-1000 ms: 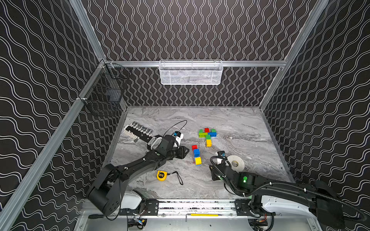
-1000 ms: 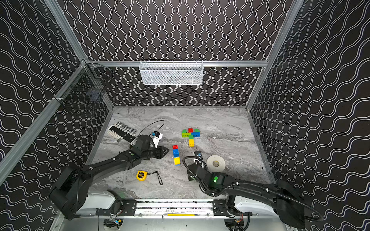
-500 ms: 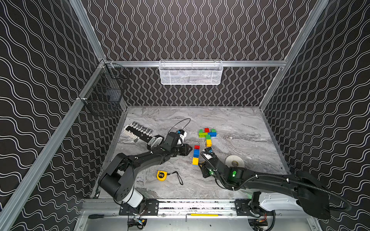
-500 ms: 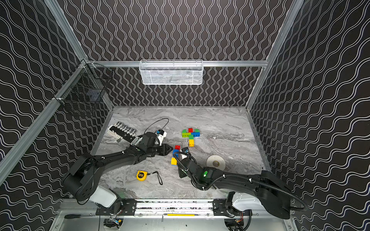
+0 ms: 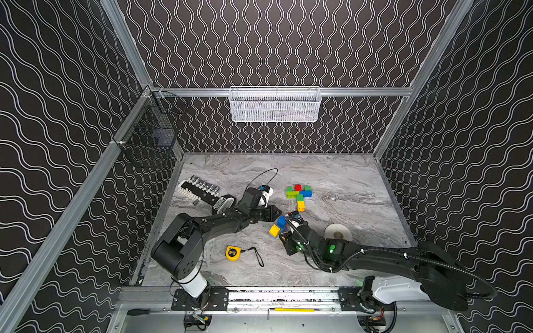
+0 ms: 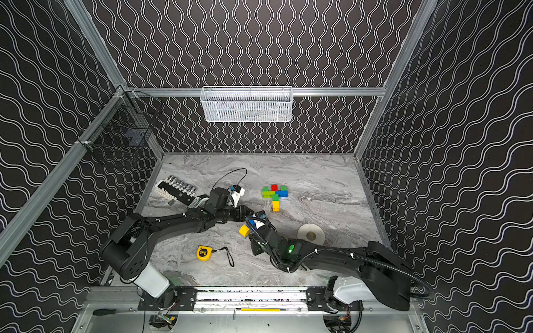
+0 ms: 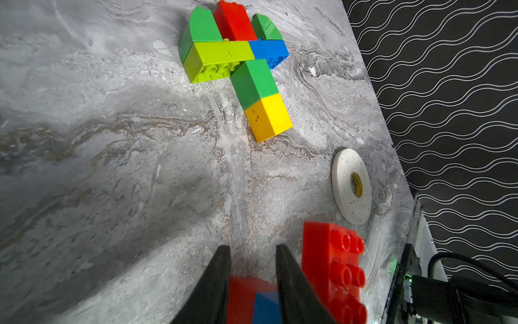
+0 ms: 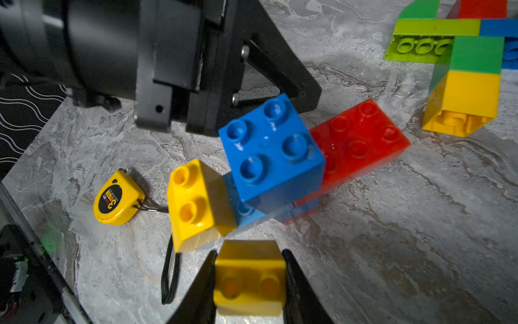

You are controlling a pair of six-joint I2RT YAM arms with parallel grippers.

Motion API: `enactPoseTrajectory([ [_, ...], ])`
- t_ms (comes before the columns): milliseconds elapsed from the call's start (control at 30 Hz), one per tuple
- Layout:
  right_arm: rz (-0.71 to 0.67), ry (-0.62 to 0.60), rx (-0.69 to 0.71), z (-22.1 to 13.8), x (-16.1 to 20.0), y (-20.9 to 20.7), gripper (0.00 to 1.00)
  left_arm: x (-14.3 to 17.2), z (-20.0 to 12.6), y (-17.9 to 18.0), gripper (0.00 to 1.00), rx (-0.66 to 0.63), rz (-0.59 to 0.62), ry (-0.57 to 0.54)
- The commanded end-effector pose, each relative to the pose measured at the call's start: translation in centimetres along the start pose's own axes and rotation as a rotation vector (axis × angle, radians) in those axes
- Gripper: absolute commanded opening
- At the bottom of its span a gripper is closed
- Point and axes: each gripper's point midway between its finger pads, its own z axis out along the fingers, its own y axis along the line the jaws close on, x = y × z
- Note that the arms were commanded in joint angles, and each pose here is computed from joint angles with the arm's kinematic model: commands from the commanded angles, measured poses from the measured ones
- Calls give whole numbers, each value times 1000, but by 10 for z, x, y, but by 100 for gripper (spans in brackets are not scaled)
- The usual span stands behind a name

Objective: Assemble a fork with lego
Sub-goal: Adjust the lego brick at the center of the board.

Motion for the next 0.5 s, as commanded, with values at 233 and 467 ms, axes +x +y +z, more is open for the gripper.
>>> enactPoseTrajectory([
  [233, 133, -166, 242, -37, -23, -72, 0, -14, -88, 51, 57, -390, -34, -170],
  [467, 279, -244, 386, -48, -67, -137, 0, 15, -163, 18, 84, -341, 58, -272],
])
